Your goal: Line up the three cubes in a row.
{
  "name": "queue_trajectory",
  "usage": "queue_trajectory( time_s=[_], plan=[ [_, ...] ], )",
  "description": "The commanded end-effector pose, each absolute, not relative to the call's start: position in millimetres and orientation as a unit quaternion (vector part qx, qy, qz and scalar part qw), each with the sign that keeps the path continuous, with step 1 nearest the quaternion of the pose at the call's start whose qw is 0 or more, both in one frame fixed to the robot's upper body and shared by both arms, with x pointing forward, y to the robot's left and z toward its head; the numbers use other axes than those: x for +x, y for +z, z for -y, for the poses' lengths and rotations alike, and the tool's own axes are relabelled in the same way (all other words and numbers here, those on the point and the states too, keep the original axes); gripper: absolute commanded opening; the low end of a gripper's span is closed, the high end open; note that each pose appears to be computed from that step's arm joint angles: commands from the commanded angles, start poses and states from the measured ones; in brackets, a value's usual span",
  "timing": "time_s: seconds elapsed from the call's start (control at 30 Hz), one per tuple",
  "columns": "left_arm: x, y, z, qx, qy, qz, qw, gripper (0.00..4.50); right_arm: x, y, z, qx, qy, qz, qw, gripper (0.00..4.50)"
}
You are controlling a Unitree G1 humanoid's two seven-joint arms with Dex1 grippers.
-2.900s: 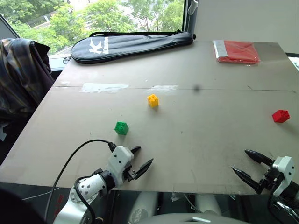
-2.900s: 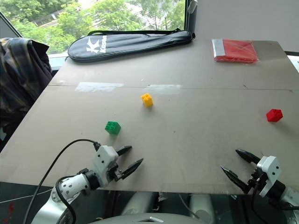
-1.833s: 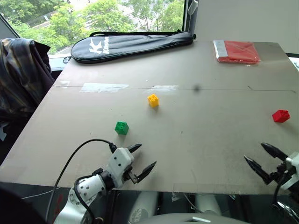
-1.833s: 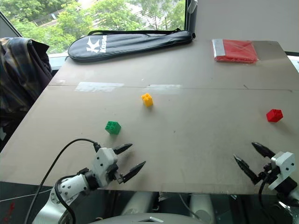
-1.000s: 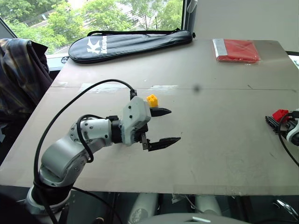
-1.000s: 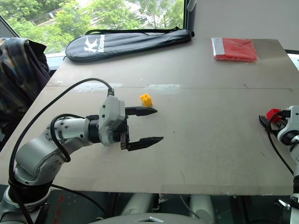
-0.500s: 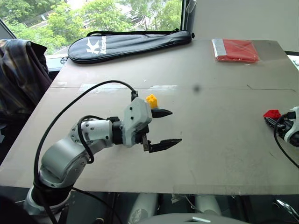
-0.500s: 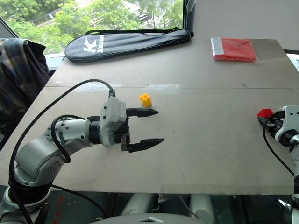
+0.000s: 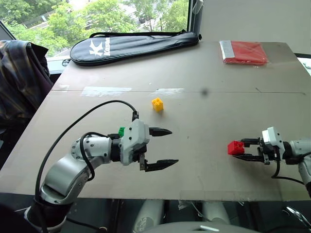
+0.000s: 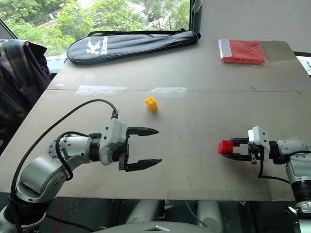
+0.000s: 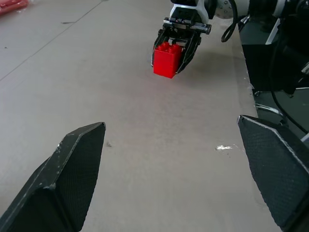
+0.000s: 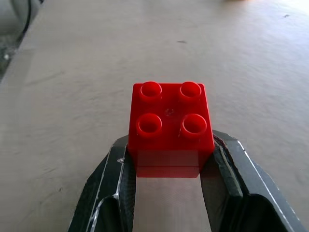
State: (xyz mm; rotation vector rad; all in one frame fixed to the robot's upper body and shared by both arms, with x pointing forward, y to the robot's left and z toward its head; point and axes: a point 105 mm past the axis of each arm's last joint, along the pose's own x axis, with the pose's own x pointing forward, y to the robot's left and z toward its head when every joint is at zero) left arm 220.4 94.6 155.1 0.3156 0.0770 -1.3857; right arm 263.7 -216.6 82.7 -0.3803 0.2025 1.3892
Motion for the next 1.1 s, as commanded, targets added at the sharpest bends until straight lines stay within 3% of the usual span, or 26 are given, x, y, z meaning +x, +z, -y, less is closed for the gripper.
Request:
queue_trajectory(
  time_s=[0.03,0.33,0.67,0.83,0.87,0.9,1.1],
  plan=[
    [216,157,-96,0.155,-0.646,-0.019,0.747,4.50,267,85,214,-0.202,0.673,-0.099,0.705,1.54],
    [211,150,-98,0.158,-0.645,-0.025,0.747,4.50,288,72,220,-0.234,0.674,-0.134,0.688,1.54],
    [212,146,-98,0.154,-0.646,-0.036,0.747,4.50,300,74,228,-0.231,0.646,-0.125,0.716,1.54],
    [215,144,-98,0.153,-0.645,-0.036,0.748,4.50,304,78,232,-0.238,0.636,-0.114,0.725,3.48],
    [215,144,-98,0.152,-0.644,-0.036,0.749,4.50,305,80,233,-0.248,0.631,-0.104,0.728,3.70],
    [216,144,-98,0.152,-0.644,-0.036,0.749,4.50,306,81,234,-0.256,0.628,-0.099,0.729,4.31],
    [217,141,-106,0.135,-0.608,-0.027,0.782,4.50,301,94,241,-0.259,0.620,-0.074,0.737,4.41]
  ],
)
